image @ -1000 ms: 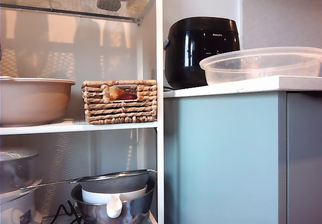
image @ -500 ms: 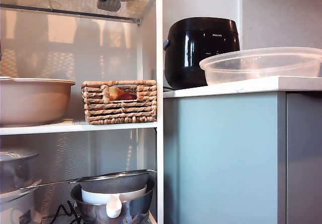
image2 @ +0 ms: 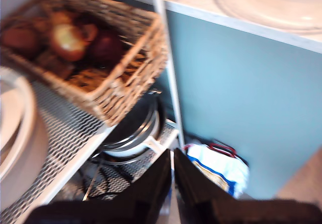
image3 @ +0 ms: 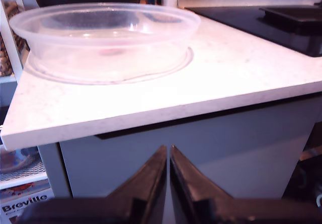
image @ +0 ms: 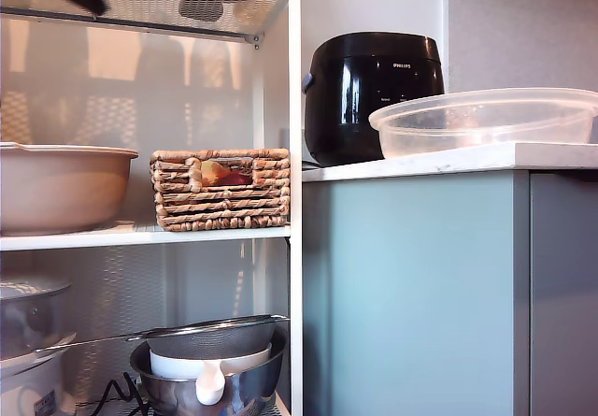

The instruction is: Pick up the plastic microwave lid from the shelf, then place it on the counter next to you

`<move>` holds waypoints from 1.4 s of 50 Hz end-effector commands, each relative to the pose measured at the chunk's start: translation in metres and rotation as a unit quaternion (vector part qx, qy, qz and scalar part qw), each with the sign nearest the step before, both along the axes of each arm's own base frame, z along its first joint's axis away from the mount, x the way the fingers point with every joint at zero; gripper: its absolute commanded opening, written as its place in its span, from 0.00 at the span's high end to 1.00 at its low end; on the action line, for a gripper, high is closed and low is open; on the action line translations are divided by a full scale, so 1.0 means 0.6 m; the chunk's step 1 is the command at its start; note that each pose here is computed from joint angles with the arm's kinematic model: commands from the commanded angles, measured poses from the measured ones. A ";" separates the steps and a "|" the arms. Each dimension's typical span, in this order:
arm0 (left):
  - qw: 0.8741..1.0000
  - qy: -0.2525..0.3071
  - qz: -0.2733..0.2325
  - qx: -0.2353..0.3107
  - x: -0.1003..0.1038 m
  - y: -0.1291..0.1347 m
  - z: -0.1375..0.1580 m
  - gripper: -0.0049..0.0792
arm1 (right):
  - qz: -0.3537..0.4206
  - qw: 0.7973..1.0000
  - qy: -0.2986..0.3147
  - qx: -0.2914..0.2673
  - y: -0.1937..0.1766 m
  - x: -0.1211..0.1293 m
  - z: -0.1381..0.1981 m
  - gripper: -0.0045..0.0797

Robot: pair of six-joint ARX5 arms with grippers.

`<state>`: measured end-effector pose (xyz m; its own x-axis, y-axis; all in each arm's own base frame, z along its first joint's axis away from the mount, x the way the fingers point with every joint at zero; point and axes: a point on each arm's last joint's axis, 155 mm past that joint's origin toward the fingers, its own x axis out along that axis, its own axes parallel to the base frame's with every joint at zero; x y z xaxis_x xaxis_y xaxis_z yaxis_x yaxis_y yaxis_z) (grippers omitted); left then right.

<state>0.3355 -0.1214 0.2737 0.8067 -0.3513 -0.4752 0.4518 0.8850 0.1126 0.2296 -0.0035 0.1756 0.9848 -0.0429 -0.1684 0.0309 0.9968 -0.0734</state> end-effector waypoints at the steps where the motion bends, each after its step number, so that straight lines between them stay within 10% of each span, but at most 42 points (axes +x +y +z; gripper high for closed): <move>1: 1.000 -0.005 0.020 -0.002 0.002 0.015 -0.018 0.97 | 0.001 1.000 -0.009 0.001 0.000 -0.001 0.010 0.96; 28: 0.996 -0.070 0.014 -0.061 -0.012 0.072 -0.088 0.97 | 0.000 0.996 0.093 -0.009 -0.002 -0.023 -0.072 0.96; 70: 0.975 -0.140 0.096 -0.142 -0.149 0.120 -0.132 0.97 | 0.001 0.991 0.134 -0.013 -0.003 -0.036 -0.104 0.96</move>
